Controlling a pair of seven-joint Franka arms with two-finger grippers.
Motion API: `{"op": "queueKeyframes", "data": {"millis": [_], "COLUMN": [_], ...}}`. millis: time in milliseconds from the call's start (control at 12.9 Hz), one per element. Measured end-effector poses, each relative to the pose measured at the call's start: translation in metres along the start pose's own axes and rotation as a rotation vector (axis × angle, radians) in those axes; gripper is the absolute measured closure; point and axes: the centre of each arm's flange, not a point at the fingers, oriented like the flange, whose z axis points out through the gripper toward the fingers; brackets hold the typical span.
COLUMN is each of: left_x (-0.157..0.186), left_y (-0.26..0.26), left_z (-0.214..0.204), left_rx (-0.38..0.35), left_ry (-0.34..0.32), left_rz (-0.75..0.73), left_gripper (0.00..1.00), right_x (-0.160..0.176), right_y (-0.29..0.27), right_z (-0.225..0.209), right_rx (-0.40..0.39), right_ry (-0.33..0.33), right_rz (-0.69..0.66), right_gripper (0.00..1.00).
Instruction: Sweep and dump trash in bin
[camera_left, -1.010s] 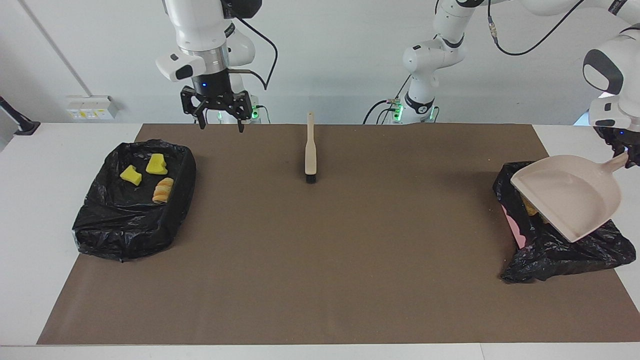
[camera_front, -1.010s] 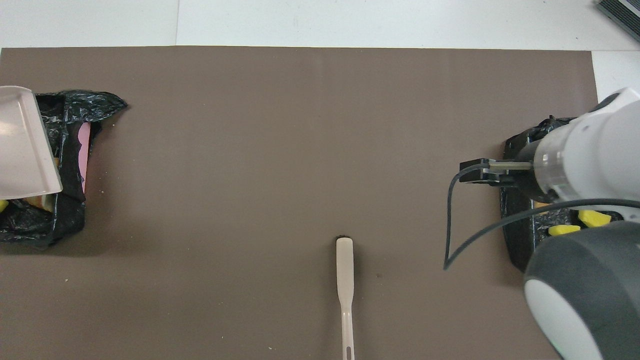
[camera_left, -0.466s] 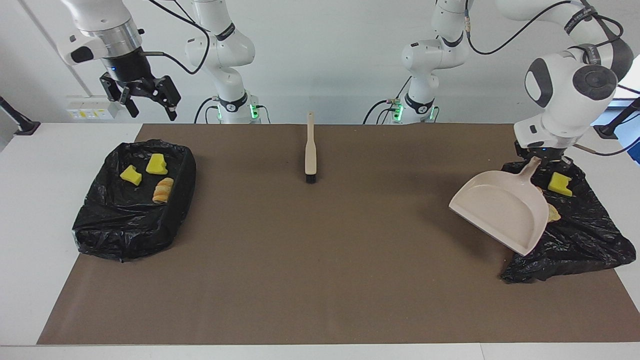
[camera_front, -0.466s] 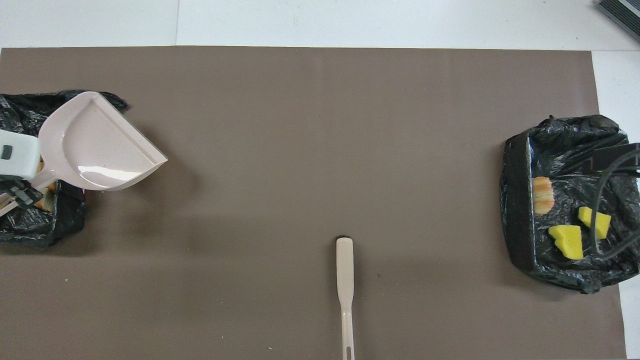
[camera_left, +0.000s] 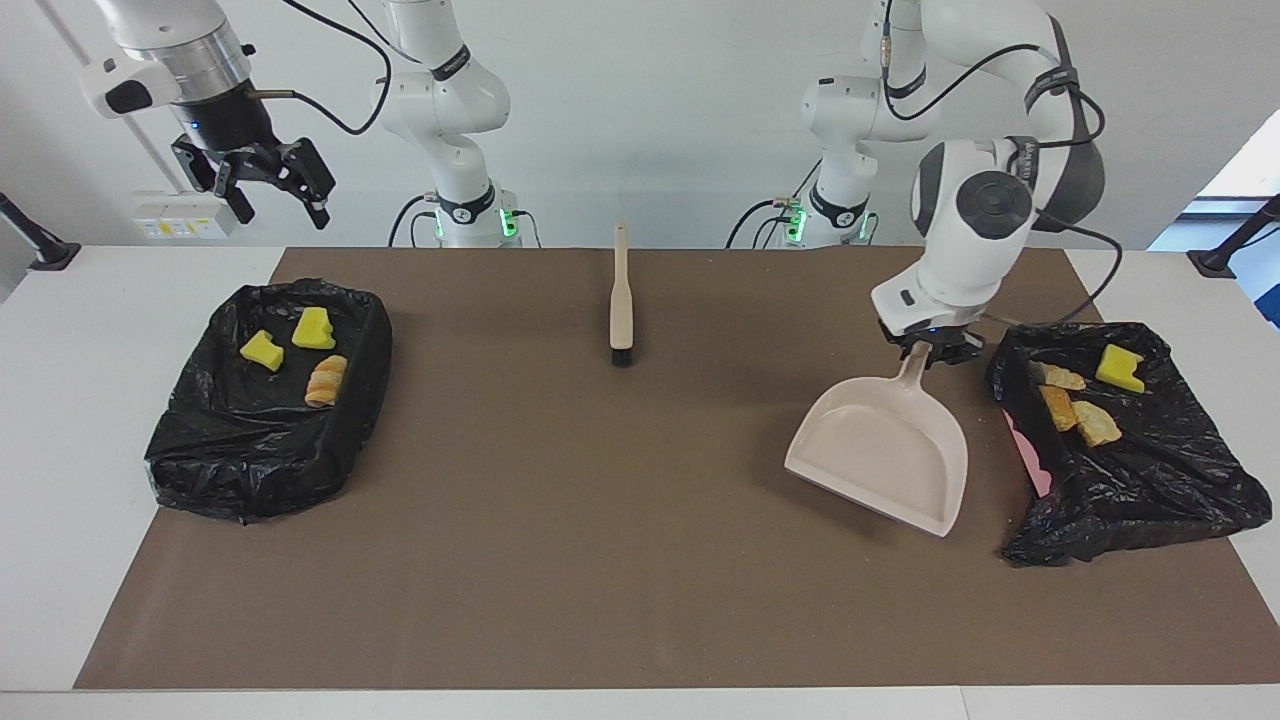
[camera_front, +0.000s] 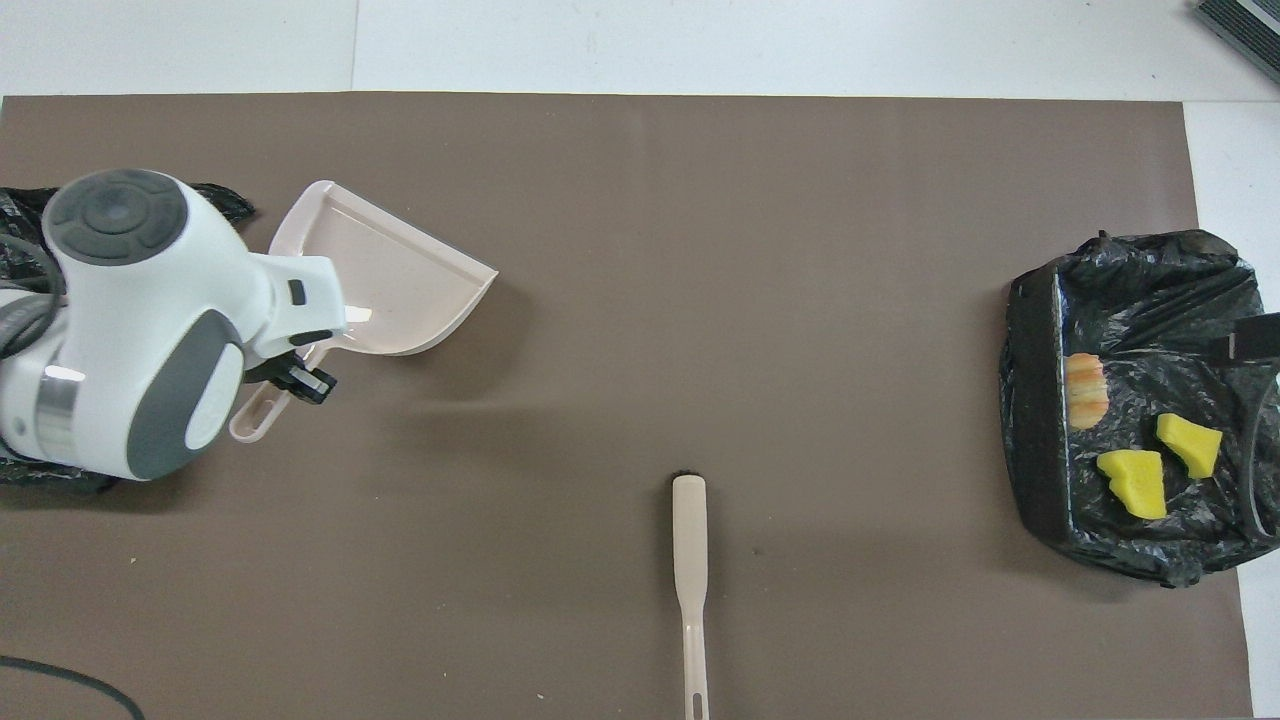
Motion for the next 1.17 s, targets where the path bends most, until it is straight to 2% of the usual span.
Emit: {"op": "queueKeyframes", "data": {"millis": [155,311,622,933,1166], "left_x": [0.018,0.036,0.08,0.119,0.158], "left_y": [0.044,0.087,0.167,0.208,0.24], "left_z": [0.0,-0.003,-0.008,-0.019,-0.008], "left_rx": [-0.03,-0.031,-0.062,-0.068,-0.065], "left_ry": [0.029,0.044,0.066,0.062,0.054], "left_rz": [-0.074,-0.133,-0.196,-0.27,-0.335], "left_gripper": [0.68,0.68,0.68,0.68,0.68], "right_x": [-0.002,-0.001,-0.002,-0.002,-0.005], "right_y": [-0.004,-0.012,-0.024,-0.032,-0.031], "right_z": [-0.003,-0.003,-0.003,-0.003,-0.001], "right_rx": [-0.011,-0.027,-0.034,-0.034,-0.035], "right_ry": [0.009,0.018,0.019,0.019,-0.001], "right_rz": [-0.033,-0.073,-0.091,-0.102,-0.102], "right_gripper": [0.0,0.0,0.0,0.0,0.0]}}
